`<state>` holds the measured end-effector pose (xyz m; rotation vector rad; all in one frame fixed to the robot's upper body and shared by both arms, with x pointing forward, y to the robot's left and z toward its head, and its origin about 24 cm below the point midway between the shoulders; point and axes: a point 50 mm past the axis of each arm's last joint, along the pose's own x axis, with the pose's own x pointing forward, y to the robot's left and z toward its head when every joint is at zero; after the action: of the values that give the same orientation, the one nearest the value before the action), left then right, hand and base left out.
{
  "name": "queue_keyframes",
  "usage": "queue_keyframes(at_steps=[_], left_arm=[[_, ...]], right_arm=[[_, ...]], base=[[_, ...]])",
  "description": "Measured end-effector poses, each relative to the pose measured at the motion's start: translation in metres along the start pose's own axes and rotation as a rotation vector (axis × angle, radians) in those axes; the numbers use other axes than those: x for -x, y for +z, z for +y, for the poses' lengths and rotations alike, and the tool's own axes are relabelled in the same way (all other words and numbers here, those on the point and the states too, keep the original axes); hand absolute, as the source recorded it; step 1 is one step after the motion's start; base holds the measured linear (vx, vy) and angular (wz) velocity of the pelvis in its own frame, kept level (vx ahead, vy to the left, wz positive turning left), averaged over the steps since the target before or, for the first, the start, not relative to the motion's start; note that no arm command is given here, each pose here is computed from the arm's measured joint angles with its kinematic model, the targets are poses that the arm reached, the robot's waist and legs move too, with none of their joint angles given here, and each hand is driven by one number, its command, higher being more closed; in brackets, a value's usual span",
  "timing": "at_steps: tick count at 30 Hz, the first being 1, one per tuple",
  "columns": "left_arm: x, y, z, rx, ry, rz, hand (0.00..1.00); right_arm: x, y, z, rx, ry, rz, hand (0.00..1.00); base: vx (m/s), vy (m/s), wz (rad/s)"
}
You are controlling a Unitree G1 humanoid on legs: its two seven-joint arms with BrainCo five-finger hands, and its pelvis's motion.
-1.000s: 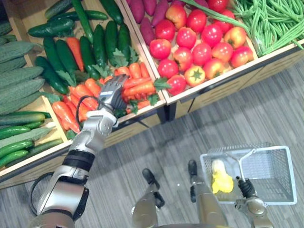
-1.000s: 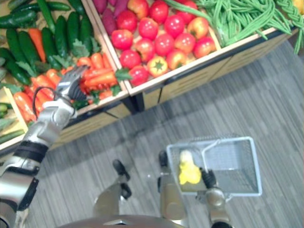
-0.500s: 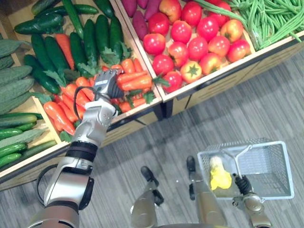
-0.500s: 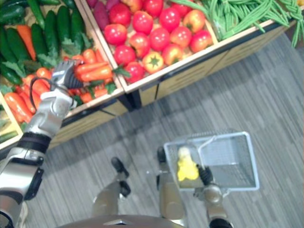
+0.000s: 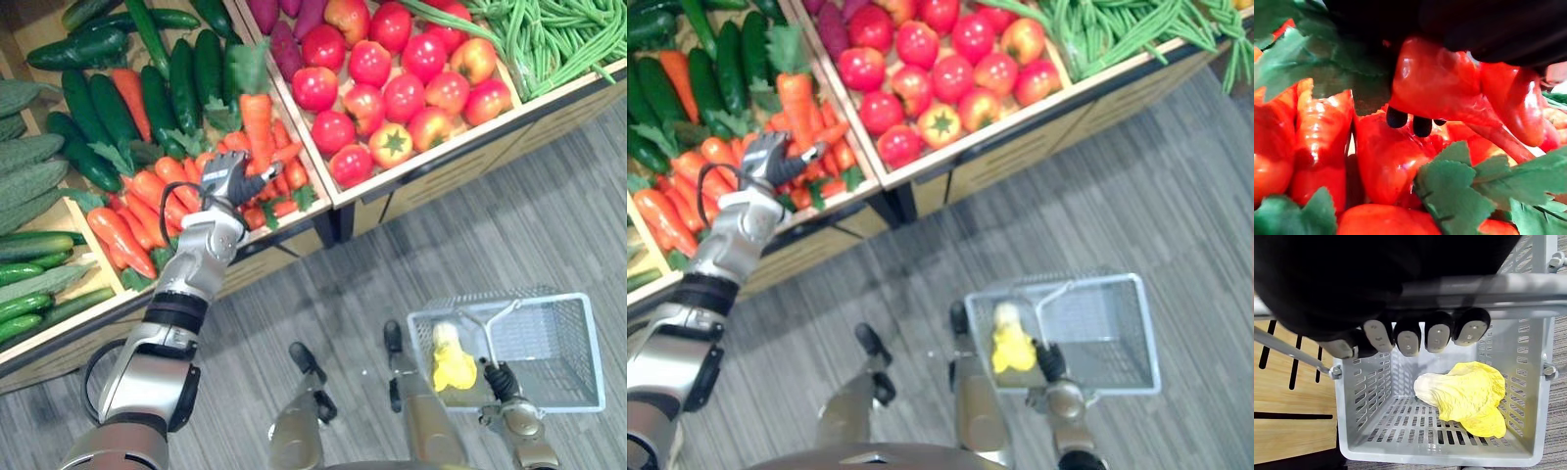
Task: Pick vegetable in the basket
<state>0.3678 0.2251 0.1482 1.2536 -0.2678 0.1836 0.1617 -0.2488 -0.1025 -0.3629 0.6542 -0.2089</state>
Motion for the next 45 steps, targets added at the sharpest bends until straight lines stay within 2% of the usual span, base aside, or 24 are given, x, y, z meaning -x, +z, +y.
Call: queue_keyframes(at_steps=[6,14,18,25,28,37,45], left_arm=[[0.001,0.001,0.0,-0.002,0.002,-0.001,1.0],[-0.001,0.018,0.023,0.011,0.118,-0.073,1.0],[-0.001,0.023,0.039,-0.025,0.175,-0.114,1.0],[0.02,0.021,0.051,-0.105,0.189,-0.194,1.0],[0.035,0.028,0.053,-0.142,0.16,-0.286,1.0],[0.067,0.059,0.024,-0.177,-0.067,-0.568,1.0],[0.09,0.09,-0.004,-0.144,-0.222,-0.753,1.0]], right_arm=[[0.001,-0.003,0.001,0.002,0.003,0.012,1.0],[0.003,-0.007,-0.002,0.006,-0.008,0.026,1.0],[0.003,-0.007,-0.004,0.002,-0.015,0.023,1.0],[0.003,0.003,-0.022,0.011,-0.045,-0.012,1.0],[0.004,0.015,-0.049,0.134,-0.073,-0.077,1.0],[0.003,0.073,-0.124,0.447,-0.122,-0.257,1.0],[0.006,0.106,-0.122,0.683,-0.023,-0.368,1.0]], base=[[0.0,-0.016,0.11],[0.0,-0.012,0.12],[0.01,-0.014,0.11],[0.01,-0.01,0.04],[0.02,-0.008,0.05],[0.02,-0.002,0.02],[0.04,-0.006,-0.27]])
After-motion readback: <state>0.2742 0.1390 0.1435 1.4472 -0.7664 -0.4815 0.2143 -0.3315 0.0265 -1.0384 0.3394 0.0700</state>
